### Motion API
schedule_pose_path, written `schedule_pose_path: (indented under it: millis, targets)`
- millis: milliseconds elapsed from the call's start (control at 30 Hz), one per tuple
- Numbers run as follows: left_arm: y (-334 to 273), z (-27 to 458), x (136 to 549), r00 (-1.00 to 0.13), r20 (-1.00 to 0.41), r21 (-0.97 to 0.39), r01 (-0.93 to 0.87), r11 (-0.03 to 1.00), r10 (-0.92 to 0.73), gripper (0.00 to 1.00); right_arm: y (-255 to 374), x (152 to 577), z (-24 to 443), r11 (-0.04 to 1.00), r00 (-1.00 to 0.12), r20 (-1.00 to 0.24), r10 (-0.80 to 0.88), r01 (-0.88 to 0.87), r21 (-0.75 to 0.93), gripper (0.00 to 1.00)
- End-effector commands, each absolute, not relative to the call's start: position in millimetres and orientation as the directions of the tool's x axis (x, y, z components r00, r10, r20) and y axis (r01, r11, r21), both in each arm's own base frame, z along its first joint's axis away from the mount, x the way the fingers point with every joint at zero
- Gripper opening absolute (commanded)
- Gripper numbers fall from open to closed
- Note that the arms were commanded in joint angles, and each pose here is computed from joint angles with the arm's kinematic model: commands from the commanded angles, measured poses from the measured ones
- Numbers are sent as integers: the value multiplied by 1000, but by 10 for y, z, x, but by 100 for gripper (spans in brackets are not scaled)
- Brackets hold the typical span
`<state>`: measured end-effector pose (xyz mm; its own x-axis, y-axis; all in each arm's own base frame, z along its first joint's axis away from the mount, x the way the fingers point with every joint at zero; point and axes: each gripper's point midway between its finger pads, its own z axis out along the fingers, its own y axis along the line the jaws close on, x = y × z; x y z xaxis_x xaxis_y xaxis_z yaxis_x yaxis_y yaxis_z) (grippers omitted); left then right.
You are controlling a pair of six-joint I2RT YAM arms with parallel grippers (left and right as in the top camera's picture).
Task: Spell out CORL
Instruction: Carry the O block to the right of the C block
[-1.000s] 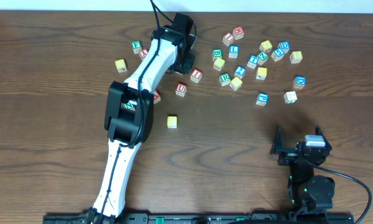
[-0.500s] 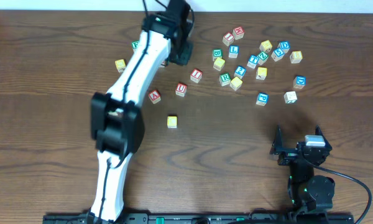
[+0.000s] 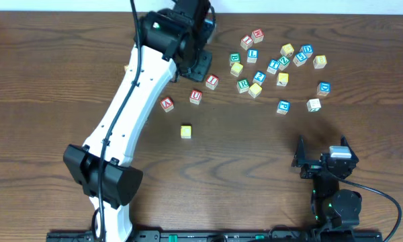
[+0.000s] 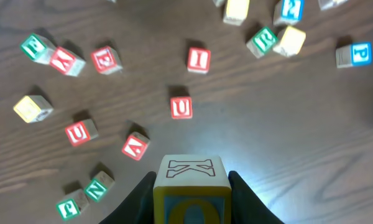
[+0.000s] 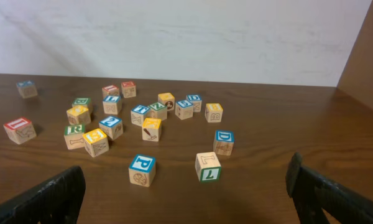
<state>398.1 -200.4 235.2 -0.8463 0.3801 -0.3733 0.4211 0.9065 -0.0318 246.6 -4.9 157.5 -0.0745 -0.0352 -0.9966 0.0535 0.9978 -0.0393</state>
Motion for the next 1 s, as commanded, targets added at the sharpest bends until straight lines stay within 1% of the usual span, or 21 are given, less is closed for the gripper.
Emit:
schedule_pose_path:
  millis: [0, 167, 267, 300, 367, 467, 600, 700, 833, 967]
  targets:
    - [-2018, 2398, 3800, -841, -376, -28, 430, 902, 389, 7, -46, 2466, 1561, 998, -80, -996, -44, 50, -48, 99]
    - [-1957, 2355, 3679, -838, -408, -39, 412, 910, 362, 8, -46, 2466, 1561, 998, -80, -996, -44, 50, -48, 99]
    - [-1921, 2269, 3557, -838, -440, -69, 390, 918, 323, 7, -47, 2466, 1561, 998, -80, -996, -44, 50, -48, 99]
    - [-1954, 2203, 3477, -837, -465, -120, 384, 916, 290, 8, -46, 2466, 1561, 998, -80, -996, -44, 50, -48, 99]
    - [-1968, 2072, 3366, -841, -482, -168, 364, 916, 245, 7, -46, 2466, 1561, 998, -80, -996, -44, 50, -48, 99]
    - [-1943, 1811, 3244, -869, -458, -183, 301, 936, 190, 7, -47, 2466, 1561, 998, -80, -996, -44, 50, -48, 99]
    - [-1875, 1447, 3115, -916, -397, -131, 118, 984, 57, 8, -47, 2466, 1561, 998, -80, -996, -44, 50, -48, 99]
    - [-1928, 1330, 3024, -914, -405, -83, 38, 996, 1, 7, -46, 2466, 1561, 998, -80, -996, -44, 50, -48, 99]
    - [-2092, 1273, 2916, -893, -448, -17, 45, 999, 33, 7, -46, 2466, 1561, 998, -80, -996, -43, 50, -47, 99]
    - [-2254, 1238, 2867, -886, -461, -16, 75, 997, 59, 7, -47, 2466, 1561, 998, -80, -996, -44, 50, -48, 99]
